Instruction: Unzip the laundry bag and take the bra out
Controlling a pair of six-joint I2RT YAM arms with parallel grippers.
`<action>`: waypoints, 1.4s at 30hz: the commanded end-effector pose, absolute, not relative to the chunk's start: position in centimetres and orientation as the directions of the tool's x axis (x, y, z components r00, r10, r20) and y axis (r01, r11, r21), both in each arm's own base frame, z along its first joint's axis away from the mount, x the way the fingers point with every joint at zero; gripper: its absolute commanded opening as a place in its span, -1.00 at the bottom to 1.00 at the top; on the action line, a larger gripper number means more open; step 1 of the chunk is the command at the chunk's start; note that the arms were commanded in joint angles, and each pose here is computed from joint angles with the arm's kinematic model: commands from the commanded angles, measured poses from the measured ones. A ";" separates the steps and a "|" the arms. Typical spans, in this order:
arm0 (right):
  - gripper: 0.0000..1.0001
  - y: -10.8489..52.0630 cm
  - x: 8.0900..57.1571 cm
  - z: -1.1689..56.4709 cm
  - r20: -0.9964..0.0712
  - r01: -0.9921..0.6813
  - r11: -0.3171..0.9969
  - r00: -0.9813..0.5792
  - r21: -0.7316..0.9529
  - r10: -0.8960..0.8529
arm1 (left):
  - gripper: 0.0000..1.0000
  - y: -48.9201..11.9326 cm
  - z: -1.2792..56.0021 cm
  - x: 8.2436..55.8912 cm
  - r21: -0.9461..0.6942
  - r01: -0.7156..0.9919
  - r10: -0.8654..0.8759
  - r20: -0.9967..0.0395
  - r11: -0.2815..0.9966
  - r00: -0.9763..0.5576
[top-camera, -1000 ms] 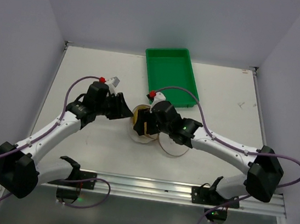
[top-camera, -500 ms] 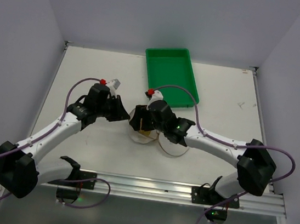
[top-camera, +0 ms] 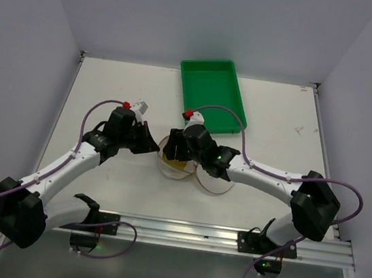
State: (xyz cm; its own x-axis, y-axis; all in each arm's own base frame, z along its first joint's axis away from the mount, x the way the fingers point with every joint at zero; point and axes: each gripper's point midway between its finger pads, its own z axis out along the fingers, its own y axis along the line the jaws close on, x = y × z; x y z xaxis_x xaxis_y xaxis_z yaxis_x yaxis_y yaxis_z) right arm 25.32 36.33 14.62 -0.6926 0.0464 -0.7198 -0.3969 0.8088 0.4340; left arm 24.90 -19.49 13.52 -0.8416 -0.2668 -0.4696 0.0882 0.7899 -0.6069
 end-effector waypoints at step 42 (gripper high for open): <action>-1.00 28.9 28.6 47.8 -0.955 -0.759 0.589 -0.153 0.278 0.254 | -1.00 -18.9 11.5 24.5 -0.561 0.070 -0.234 -0.451 0.825 -0.861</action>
State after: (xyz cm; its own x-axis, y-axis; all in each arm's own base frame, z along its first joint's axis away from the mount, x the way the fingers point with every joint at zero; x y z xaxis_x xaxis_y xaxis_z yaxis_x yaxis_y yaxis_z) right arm 26.27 29.96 45.42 -0.2520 0.2501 -0.9349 -0.7667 0.5378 0.3505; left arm 24.93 -18.69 11.54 -0.8567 -0.2532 -0.4493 0.0474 0.8289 -0.5574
